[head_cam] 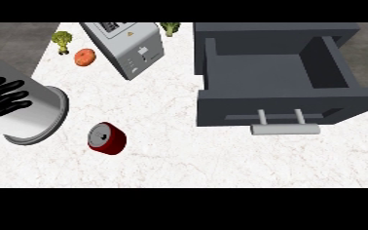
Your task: Pick up the can, place it into the drawer and close the drawer
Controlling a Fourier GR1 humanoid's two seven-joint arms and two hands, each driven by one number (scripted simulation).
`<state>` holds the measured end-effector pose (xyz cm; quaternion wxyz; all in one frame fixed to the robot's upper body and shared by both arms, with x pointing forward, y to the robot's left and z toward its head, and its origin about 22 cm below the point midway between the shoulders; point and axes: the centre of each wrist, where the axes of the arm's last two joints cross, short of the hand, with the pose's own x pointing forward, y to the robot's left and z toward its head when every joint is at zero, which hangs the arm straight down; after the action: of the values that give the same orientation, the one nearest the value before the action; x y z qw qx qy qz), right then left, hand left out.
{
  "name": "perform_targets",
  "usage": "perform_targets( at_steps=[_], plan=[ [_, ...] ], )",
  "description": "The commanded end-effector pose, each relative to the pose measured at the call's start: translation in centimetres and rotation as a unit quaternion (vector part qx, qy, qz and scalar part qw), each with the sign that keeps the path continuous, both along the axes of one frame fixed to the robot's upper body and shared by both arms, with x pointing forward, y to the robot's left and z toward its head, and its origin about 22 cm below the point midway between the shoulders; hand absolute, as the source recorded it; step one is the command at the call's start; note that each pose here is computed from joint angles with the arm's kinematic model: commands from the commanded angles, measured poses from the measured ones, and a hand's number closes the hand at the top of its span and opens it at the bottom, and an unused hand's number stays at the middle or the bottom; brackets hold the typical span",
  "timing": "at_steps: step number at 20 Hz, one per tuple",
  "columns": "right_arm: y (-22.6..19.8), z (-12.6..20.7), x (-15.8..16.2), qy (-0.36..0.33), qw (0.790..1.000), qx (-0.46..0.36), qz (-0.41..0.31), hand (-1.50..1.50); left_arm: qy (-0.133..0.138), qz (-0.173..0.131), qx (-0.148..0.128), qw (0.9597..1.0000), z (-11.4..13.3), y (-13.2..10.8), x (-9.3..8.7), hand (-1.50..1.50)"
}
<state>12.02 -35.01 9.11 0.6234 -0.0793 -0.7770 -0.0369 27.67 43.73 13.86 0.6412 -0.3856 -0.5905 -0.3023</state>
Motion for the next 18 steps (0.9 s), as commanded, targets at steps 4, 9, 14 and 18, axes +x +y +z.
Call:
perform_targets(
  at_steps=[4, 9, 14, 18],
  plan=[
    [-0.6, 1.2, -1.0, 0.005, 1.0, 0.007, -0.008, -1.5, 0.028, -0.029, -0.009, 0.9991, -2.1, -2.5, 1.8, -1.5],
    [-0.6, 1.1, -1.5, 0.002, 1.0, 0.001, -0.005, -1.5, 0.024, -0.021, 0.009, 0.9994, -4.8, -6.6, 2.7, -1.5],
    [-3.9, 0.7, -1.8, -0.003, 1.0, 0.002, -0.015, -1.5, 0.019, -0.025, 0.017, 0.9994, -5.8, -6.8, 1.2, -1.5],
    [-3.0, -1.2, -2.7, 0.001, 1.0, -0.004, -0.012, -1.5, 0.025, -0.013, 0.026, 0.9993, -7.7, -9.1, 2.3, -1.5]
  ],
)
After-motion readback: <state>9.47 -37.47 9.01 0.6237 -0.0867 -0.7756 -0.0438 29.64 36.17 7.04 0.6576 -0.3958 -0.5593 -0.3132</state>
